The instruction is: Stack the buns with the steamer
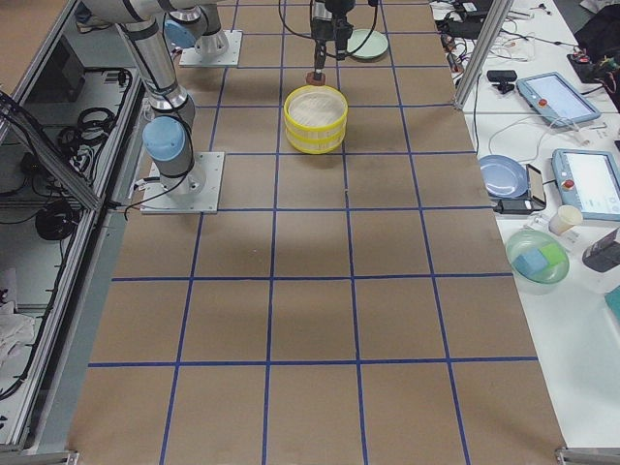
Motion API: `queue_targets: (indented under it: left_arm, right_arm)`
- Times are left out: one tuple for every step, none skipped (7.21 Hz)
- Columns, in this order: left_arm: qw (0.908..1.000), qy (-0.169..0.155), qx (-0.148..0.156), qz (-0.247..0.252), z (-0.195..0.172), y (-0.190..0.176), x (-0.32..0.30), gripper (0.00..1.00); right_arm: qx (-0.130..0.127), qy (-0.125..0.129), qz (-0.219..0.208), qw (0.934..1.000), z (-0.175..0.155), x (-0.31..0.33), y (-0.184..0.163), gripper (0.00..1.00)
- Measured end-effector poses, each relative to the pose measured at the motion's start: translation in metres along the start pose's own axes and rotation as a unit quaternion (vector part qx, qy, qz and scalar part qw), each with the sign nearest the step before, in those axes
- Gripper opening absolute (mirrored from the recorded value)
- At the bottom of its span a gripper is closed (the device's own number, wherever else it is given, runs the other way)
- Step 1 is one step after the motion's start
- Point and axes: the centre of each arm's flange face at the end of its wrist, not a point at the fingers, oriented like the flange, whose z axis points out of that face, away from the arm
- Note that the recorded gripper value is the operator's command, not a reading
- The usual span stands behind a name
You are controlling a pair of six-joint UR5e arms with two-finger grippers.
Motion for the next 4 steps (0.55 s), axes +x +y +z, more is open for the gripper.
queue_targets:
  left_arm:
    - [1.0000,0.003,-0.003,-0.005,0.0153,0.0006,0.0031,0.89]
    - [1.0000,0.002,-0.003,-0.009,0.0212,0.0001,0.0050,0.99]
    - [1.0000,0.002,0.001,-0.009,0.0201,-0.0002,0.0070,1.00]
    - [0.9999,-0.003,0.008,-0.009,0.0161,0.0000,0.0078,1.00]
  right_arm:
    - [0.001,-0.001,0.019,0.9998,-0.0023,0.0006,0.0002,1.00]
    - [-0.001,-0.001,0.028,0.9996,-0.0021,0.0008,0.0009,1.00]
    - [-0.003,0.000,0.032,0.9995,-0.0003,0.0011,0.0015,1.00]
    - [-0.007,0.001,0.032,0.9995,0.0033,0.0013,0.0023,1.00]
